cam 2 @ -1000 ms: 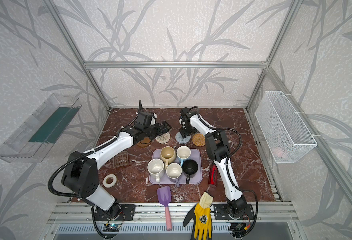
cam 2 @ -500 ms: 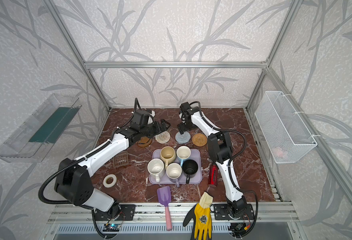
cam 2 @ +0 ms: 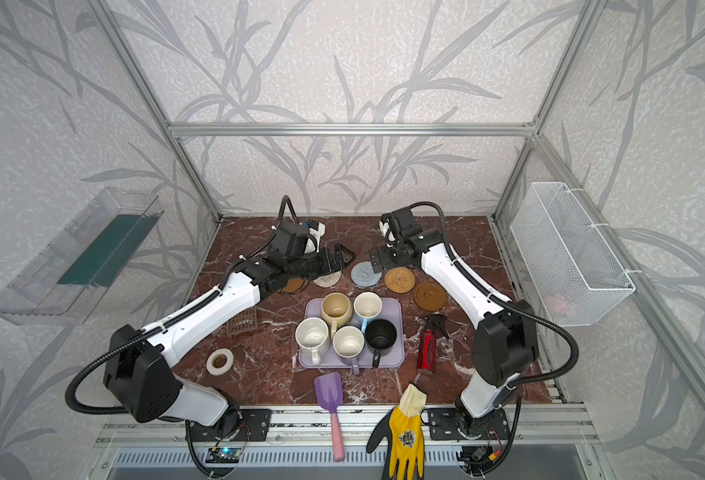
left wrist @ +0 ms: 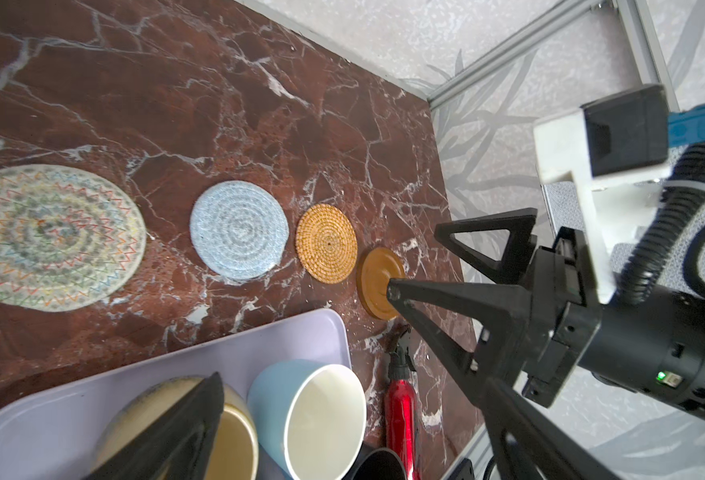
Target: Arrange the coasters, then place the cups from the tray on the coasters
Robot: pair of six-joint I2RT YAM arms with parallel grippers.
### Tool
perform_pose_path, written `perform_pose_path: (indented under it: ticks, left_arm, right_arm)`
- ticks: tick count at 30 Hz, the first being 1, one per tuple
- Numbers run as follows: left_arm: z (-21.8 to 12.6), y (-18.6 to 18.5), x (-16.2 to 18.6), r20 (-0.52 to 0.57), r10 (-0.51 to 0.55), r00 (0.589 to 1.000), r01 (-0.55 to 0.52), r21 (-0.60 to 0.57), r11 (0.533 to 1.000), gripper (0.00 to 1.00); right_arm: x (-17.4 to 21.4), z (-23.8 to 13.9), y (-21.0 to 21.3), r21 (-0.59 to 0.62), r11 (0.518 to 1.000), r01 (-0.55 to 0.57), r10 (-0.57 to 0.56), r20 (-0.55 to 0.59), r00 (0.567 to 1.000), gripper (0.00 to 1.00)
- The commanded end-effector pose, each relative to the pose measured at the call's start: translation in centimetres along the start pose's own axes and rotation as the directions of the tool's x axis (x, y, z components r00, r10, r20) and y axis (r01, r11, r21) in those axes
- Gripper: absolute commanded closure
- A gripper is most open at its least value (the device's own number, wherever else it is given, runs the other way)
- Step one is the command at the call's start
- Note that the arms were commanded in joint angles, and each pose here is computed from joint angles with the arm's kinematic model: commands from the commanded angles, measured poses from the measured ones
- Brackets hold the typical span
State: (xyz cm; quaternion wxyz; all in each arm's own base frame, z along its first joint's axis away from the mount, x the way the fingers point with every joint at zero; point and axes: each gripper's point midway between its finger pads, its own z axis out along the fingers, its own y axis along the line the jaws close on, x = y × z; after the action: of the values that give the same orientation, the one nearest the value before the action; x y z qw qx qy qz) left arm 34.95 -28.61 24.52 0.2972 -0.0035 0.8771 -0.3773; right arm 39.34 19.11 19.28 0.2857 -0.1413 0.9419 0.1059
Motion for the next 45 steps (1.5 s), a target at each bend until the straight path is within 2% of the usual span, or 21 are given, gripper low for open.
perform_pose_path:
  ticks: [1, 3, 6, 10, 12, 17, 26, 32, 37, 39, 45]
  left_arm:
    - [0.1, -1.4, 0.7, -0.028, 0.081, 0.996, -0.081, -0.006, 0.997, 0.01]
    - [0.8, -1.6, 1.4, -0.052, 0.095, 0.994, -0.095, 0.000, 0.995, 0.01]
    - [1.7, -1.8, 1.7, -0.058, 0.103, 0.993, -0.102, 0.010, 0.995, 0.01]
    - [3.2, -1.9, 1.8, -0.086, 0.098, 0.991, -0.098, 0.004, 0.995, 0.01]
    - [3.9, -2.2, 2.0, -0.097, 0.097, 0.991, -0.097, 0.002, 0.995, 0.01]
    - [5.2, -2.1, 1.8, -0.093, 0.077, 0.993, -0.077, -0.002, 0.997, 0.01]
    - [6.3, -2.0, 2.0, -0.106, 0.076, 0.991, -0.078, -0.019, 0.997, 0.01]
    - [6.6, -2.2, 2.1, -0.098, 0.042, 0.994, -0.043, -0.002, 0.999, 0.01]
    - [6.2, -1.9, 1.9, -0.095, 0.051, 0.994, -0.054, -0.028, 0.998, 0.01]
    - [6.0, -1.8, 1.8, -0.091, 0.049, 0.995, -0.052, -0.032, 0.998, 0.01]
    - [6.1, -2.3, 1.7, -0.091, 0.033, 0.995, -0.034, -0.015, 0.999, 0.01]
  right_arm:
    - [0.6, -0.1, -1.9, 0.018, 0.995, -0.097, 0.097, 0.019, 0.995, 0.01]
    - [1.6, 0.5, -2.8, 0.013, 0.991, -0.136, 0.136, 0.003, 0.991, 0.01]
    - [2.8, 1.9, -4.0, 0.026, 0.986, -0.166, 0.167, -0.020, 0.986, 0.06]
    - [3.6, 3.9, -4.8, 0.035, 0.984, -0.177, 0.179, -0.082, 0.980, 0.25]
    - [4.5, 5.9, -4.7, 0.030, 0.984, -0.177, 0.180, -0.143, 0.973, 0.29]
    - [5.3, 8.7, -4.8, 0.027, 0.983, -0.182, 0.184, -0.199, 0.963, 0.43]
    - [7.2, 12.2, -6.0, 0.083, 0.981, -0.173, 0.190, -0.303, 0.934, 0.50]
    - [7.5, 14.0, -6.4, 0.090, 0.981, -0.169, 0.190, -0.329, 0.925, 0.55]
    - [7.9, 15.0, -7.1, 0.132, 0.978, -0.163, 0.200, -0.357, 0.912, 0.57]
    - [7.9, 15.4, -7.5, 0.148, 0.977, -0.154, 0.198, -0.369, 0.908, 0.61]
    - [8.0, 16.2, -8.7, 0.145, 0.973, -0.179, 0.222, -0.372, 0.901, 0.61]
